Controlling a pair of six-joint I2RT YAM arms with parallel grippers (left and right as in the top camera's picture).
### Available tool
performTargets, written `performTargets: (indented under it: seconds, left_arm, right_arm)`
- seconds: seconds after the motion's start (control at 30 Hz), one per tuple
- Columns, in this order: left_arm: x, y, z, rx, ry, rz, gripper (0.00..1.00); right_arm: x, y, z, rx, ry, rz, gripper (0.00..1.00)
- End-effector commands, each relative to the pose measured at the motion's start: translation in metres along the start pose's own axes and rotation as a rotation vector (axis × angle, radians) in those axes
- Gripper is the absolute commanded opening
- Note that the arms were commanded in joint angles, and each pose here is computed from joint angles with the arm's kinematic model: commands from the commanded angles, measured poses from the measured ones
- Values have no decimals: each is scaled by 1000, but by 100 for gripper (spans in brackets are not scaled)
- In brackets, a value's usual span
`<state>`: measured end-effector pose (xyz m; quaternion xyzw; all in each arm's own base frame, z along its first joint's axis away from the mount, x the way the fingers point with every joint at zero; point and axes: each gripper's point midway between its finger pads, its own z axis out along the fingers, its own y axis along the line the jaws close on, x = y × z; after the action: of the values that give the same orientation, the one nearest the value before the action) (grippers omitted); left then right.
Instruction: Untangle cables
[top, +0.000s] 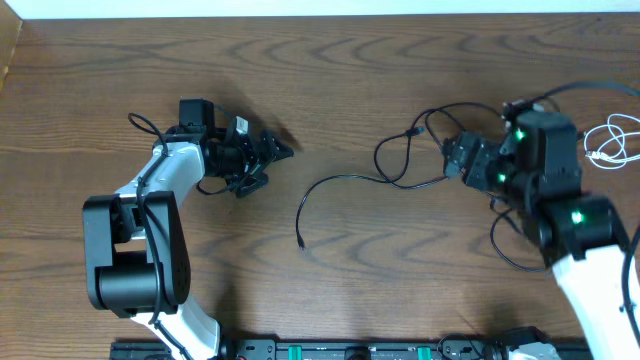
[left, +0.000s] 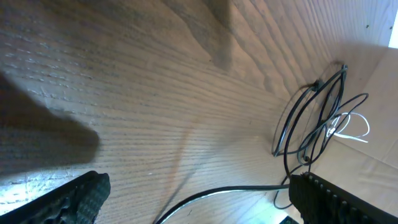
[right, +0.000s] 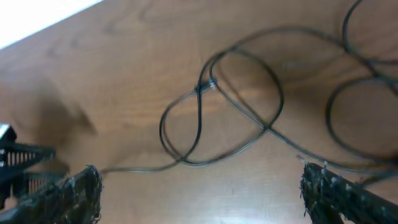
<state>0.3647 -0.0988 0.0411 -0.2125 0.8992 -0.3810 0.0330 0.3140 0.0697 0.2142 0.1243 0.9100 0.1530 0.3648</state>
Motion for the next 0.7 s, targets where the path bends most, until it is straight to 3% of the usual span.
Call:
performTargets:
  seconds: [0.0,0.2,0.43,0.67]
  left_arm:
    - [-7,-7,-5,3,-25,23,98]
    - [-7,-7,-5,3,-25,23,98]
    - [-7,-7,-5,3,-25,23,98]
    - [-7,-7,-5,3,-25,23,98]
  right_arm:
    - [14,-19,-4,32,-79,-9,99]
    - [23,-30,-7,-39,-286,-19,99]
    - [6,-24,-38,-142,-589,-92,99]
    - [10,-27,-53,-161,-673,-128,99]
